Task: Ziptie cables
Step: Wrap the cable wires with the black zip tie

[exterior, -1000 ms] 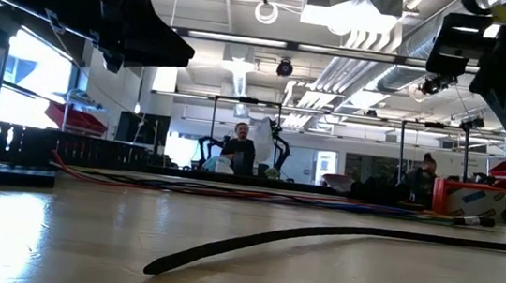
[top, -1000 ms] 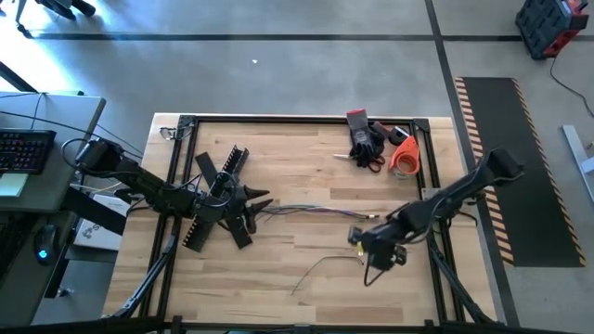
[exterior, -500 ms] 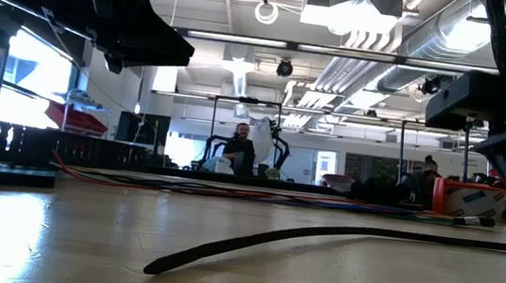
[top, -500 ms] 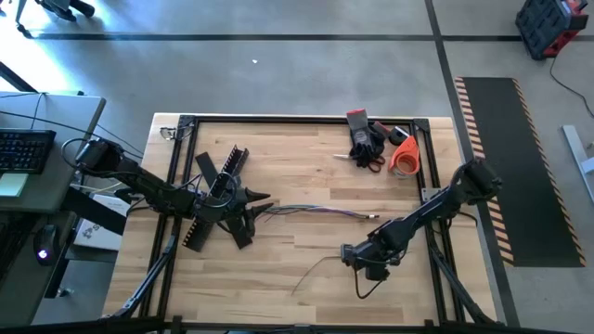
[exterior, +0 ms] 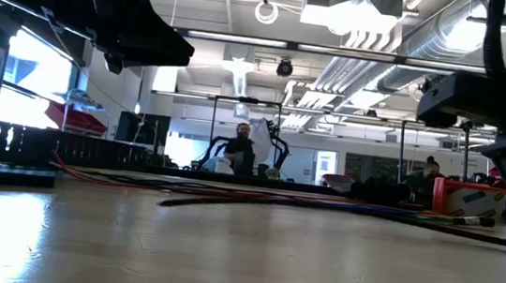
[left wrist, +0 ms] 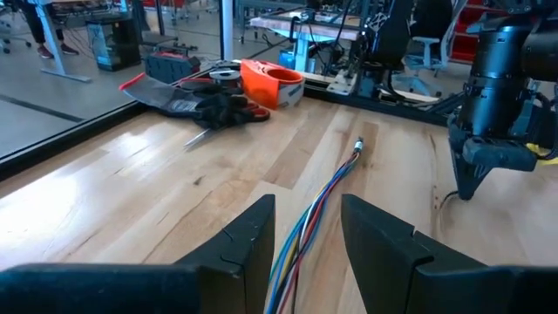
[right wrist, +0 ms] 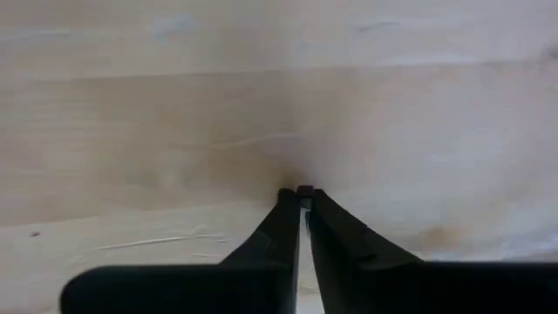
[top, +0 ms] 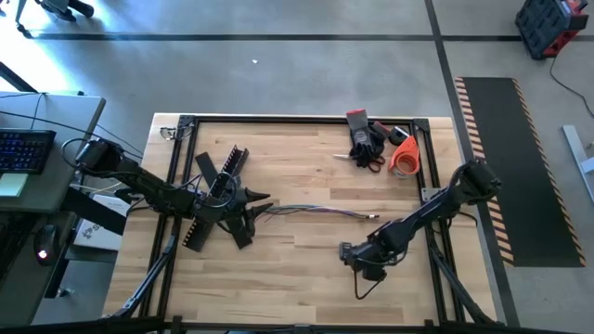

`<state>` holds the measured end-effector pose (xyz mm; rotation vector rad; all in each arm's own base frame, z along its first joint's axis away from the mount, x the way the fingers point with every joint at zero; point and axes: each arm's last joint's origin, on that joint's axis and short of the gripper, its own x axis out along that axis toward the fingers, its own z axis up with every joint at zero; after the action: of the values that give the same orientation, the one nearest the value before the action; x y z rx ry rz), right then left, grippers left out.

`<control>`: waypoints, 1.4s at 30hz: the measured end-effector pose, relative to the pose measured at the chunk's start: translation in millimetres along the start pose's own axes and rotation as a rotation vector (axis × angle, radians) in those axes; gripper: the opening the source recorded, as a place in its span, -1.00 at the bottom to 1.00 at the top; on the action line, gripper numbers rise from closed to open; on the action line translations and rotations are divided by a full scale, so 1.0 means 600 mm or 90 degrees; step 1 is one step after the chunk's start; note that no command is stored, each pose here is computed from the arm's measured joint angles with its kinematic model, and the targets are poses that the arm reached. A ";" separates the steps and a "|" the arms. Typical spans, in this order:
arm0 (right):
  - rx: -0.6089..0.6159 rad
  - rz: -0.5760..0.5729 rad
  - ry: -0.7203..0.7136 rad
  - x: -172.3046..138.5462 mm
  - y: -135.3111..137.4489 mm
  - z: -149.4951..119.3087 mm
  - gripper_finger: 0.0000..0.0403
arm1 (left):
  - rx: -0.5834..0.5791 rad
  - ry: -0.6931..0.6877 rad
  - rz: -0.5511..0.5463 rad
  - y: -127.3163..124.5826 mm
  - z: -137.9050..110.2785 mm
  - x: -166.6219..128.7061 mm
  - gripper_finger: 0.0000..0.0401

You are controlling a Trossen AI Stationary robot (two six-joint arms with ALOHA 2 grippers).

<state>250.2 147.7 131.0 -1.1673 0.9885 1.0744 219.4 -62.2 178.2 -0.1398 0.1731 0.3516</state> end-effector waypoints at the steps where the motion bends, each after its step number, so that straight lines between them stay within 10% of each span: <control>1: 0.009 -0.015 0.008 0.000 -0.002 0.000 -0.96 | -0.002 -0.002 0.000 0.000 0.001 0.000 -0.43; 9: 0.013 -0.194 0.083 -0.043 -0.018 0.013 -1.00 | 0.019 -0.035 -0.021 -0.014 0.008 -0.009 -0.43; 14: 0.218 -0.277 -0.048 -0.116 -0.051 0.015 -1.00 | 0.048 -0.063 0.002 -0.028 0.010 -0.024 -0.43; 21: 0.582 -0.259 -0.349 -0.212 -0.074 -0.026 -1.00 | 0.102 -0.071 0.024 -0.054 0.024 -0.026 -0.43; 29: 0.715 -0.066 -0.634 -0.278 -0.082 -0.048 -1.00 | 0.191 -0.016 0.016 -0.084 -0.005 0.033 -0.43; 37: 0.852 0.004 -0.758 -0.209 -0.052 -0.046 -1.00 | 0.227 0.023 -0.054 -0.074 -0.008 0.091 -0.25; 42: 0.934 -0.098 -0.878 -0.169 -0.016 -0.055 -1.00 | 0.260 0.089 -0.088 -0.040 -0.015 0.115 -0.08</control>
<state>236.7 102.0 226.6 0.6986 0.2791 0.4896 290.4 -63.6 158.4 0.2276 0.3683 0.1624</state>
